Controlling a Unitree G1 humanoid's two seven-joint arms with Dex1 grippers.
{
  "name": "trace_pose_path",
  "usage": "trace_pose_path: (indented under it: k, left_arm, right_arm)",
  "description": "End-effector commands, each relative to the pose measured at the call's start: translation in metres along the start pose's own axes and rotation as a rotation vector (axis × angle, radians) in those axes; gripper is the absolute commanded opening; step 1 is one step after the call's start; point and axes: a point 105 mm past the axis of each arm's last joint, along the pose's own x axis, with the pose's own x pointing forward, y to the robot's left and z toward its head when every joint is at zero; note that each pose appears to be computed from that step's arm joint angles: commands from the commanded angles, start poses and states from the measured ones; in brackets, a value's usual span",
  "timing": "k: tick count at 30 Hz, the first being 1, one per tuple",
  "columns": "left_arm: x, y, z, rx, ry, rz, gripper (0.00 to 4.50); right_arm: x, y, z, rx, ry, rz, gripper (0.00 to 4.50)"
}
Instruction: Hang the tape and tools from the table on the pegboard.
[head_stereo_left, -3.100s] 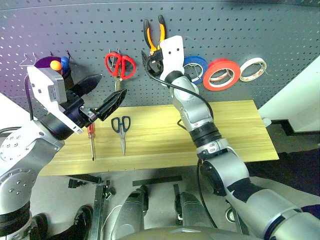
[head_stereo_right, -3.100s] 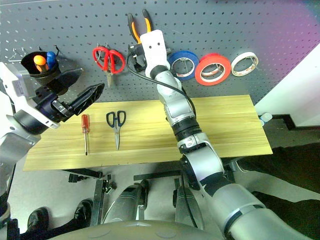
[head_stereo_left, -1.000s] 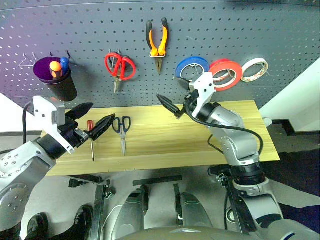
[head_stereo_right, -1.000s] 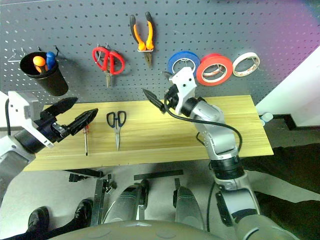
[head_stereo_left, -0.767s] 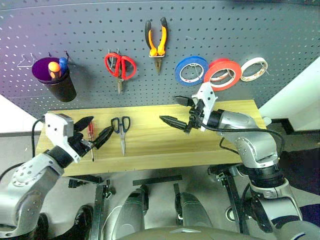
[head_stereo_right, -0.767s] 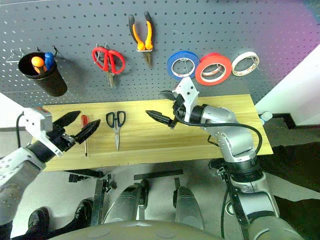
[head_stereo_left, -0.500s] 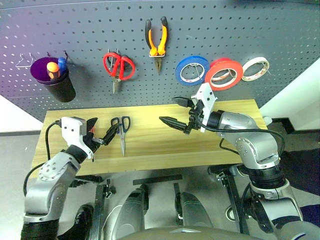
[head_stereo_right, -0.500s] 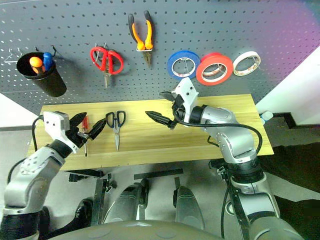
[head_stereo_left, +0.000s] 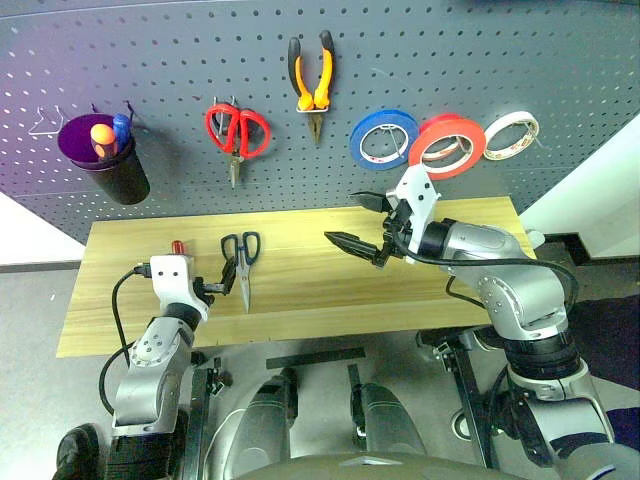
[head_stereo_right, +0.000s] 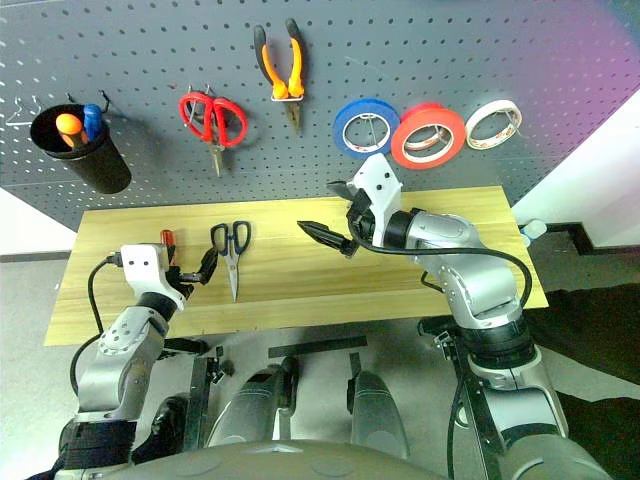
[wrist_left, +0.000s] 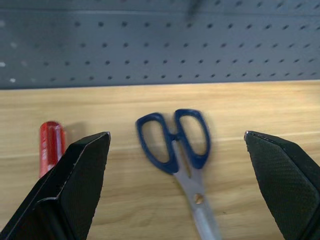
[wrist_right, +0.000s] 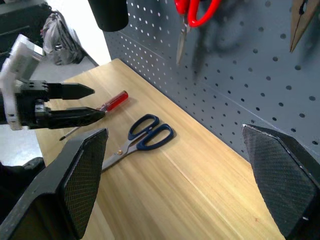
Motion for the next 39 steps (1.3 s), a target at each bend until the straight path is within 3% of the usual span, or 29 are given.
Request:
trace_pose_path:
  k: [1, 6, 11, 25, 31, 39]
  left_arm:
    - [0.0, -0.002, -0.007, 0.013, 0.008, 0.016, 4.5]
    - [0.003, -0.002, -0.025, -0.007, 0.059, 0.04, 4.5]
    - [0.012, -0.009, -0.036, 0.001, 0.099, 0.038, 4.5]
    - [0.039, -0.026, -0.041, 0.007, 0.16, 0.038, 4.5]
    - [0.053, -0.05, -0.035, 0.003, 0.187, 0.013, 4.5]
    - [0.052, -0.059, -0.033, -0.025, 0.273, 0.068, 4.5]
  right_arm:
    - [-0.014, 0.004, 0.025, -0.026, -0.028, 0.076, 4.48]
    - [-0.039, 0.012, 0.027, -0.015, 0.055, 0.211, 4.48]
    - [-0.051, 0.005, 0.035, -0.029, 0.055, 0.228, 4.48]
    - [-0.046, 0.009, 0.029, -0.067, 0.053, 0.184, 4.48]
    - [-0.046, 0.009, 0.029, -0.061, 0.056, 0.173, 4.48]
    - [-0.044, 0.005, 0.026, -0.053, 0.064, 0.145, 4.48]
